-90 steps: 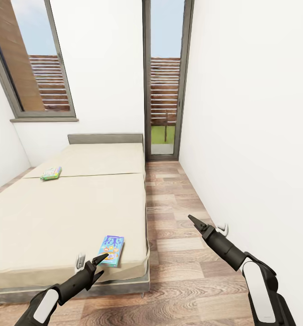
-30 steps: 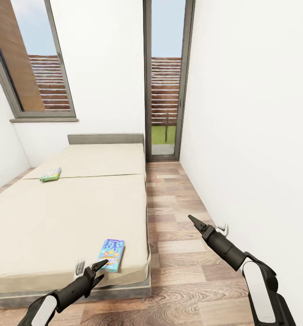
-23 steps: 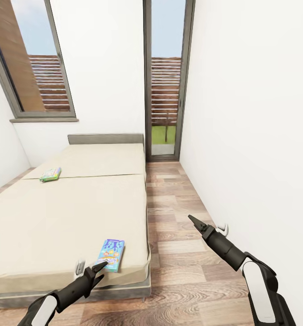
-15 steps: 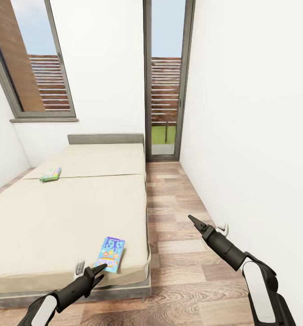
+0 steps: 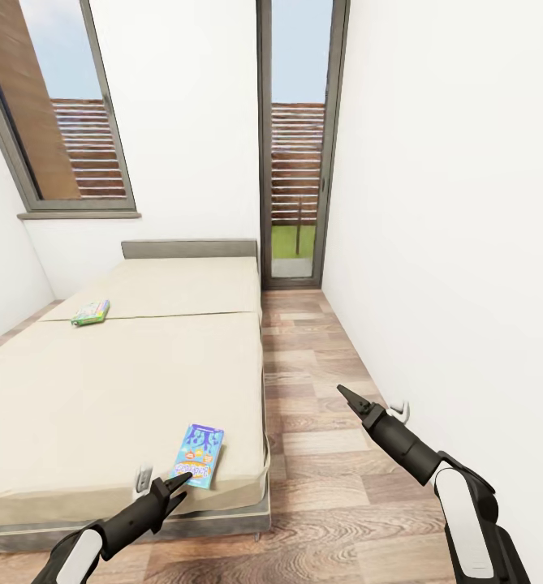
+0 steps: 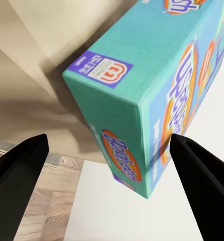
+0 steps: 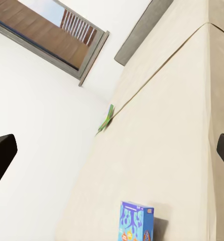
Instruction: Put all the toys in the child's room - the three board games (two on the bed and one on the table), the two jigsaw puzzles on the table, and the tennis ball on the table - inside the toy box on the table in the child's room.
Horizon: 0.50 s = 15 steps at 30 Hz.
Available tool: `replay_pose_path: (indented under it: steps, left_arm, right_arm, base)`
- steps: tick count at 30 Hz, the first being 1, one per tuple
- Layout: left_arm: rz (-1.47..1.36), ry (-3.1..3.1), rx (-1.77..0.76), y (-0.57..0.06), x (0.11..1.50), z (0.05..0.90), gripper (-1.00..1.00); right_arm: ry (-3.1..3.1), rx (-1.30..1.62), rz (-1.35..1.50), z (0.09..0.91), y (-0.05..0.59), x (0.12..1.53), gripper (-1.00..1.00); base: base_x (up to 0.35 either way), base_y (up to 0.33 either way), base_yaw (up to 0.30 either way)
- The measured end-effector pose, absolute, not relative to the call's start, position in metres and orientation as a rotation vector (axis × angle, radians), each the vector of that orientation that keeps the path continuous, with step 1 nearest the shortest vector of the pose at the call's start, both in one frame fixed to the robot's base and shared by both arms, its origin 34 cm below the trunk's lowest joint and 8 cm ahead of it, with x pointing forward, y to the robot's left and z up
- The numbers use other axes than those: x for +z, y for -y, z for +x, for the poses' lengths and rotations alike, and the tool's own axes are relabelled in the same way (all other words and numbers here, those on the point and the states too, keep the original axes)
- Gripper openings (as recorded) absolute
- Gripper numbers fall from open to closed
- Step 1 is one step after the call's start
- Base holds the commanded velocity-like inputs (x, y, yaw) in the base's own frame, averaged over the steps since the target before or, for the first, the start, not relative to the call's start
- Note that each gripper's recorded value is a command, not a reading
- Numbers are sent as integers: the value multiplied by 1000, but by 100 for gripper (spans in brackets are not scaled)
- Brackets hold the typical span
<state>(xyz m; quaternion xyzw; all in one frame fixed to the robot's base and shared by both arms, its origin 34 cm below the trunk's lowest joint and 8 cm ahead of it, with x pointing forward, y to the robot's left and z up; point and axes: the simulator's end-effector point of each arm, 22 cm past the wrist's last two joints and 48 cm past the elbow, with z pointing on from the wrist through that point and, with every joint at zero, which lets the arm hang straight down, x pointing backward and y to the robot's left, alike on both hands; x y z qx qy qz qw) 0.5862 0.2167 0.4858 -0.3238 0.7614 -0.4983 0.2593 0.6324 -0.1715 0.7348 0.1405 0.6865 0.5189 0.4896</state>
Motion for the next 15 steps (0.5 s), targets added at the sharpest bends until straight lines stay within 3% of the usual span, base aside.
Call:
replay_pose_path:
  steps: [15]
  left_arm:
    - [-891,-2053,-1390,-213,500,590,-100]
  right_arm:
    - [-1668,1261,341,634,171,743,100]
  base:
    - [0,0,0]
